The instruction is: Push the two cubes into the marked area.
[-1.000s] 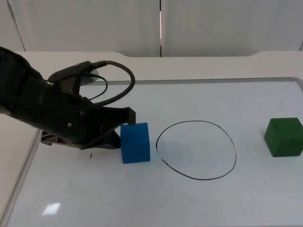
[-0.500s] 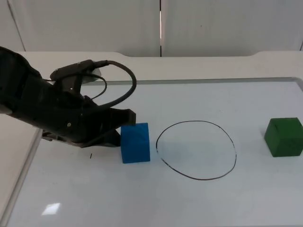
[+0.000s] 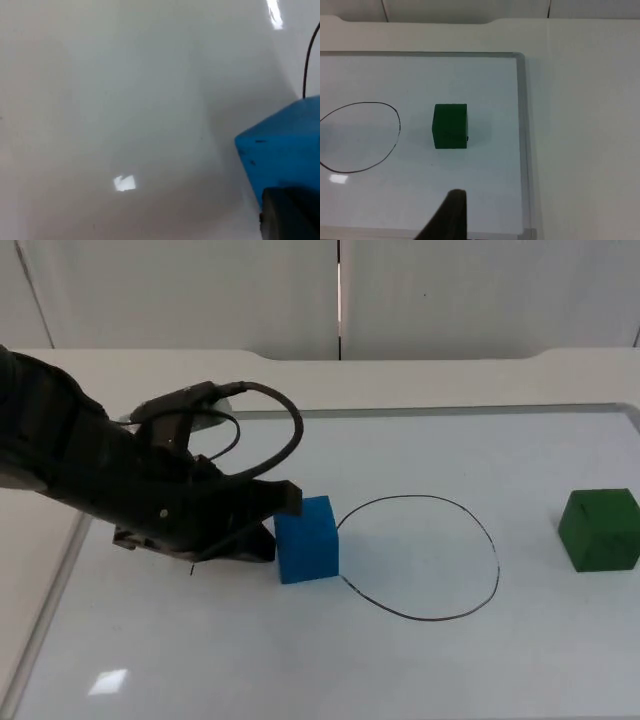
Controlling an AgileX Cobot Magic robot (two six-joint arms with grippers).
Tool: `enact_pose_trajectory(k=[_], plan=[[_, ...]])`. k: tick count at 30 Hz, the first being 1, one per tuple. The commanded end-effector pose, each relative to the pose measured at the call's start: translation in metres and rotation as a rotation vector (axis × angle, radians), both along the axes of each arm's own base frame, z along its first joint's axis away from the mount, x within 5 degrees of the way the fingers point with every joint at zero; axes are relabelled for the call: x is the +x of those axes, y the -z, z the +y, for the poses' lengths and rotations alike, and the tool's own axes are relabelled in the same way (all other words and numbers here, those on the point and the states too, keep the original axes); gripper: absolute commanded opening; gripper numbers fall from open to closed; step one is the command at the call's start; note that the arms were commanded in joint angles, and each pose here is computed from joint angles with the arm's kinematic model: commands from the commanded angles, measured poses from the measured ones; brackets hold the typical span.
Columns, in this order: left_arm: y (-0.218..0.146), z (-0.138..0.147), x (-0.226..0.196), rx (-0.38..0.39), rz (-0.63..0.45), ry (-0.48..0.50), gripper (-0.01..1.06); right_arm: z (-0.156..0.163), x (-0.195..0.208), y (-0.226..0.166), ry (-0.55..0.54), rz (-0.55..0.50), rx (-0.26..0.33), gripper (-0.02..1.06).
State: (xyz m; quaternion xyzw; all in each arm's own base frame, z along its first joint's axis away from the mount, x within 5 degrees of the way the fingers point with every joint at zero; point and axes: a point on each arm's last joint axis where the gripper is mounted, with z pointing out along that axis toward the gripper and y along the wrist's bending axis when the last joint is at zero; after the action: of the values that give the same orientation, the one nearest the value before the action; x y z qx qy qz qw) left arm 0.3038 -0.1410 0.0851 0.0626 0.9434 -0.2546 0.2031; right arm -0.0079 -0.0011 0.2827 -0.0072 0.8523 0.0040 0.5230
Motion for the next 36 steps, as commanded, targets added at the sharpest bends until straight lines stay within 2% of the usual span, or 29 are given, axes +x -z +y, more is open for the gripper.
enact_pose_trajectory(k=[1, 36], plan=[[-0.001, -0.006, 0.000, -0.014, -0.003, 0.013, 0.00, 0.000, 0.001, 0.003, 0.002, 0.006, -0.001, 1.05], [-0.008, -0.023, 0.003, -0.003, -0.046, 0.050, 0.00, 0.000, 0.001, 0.003, 0.002, 0.006, -0.001, 1.05]])
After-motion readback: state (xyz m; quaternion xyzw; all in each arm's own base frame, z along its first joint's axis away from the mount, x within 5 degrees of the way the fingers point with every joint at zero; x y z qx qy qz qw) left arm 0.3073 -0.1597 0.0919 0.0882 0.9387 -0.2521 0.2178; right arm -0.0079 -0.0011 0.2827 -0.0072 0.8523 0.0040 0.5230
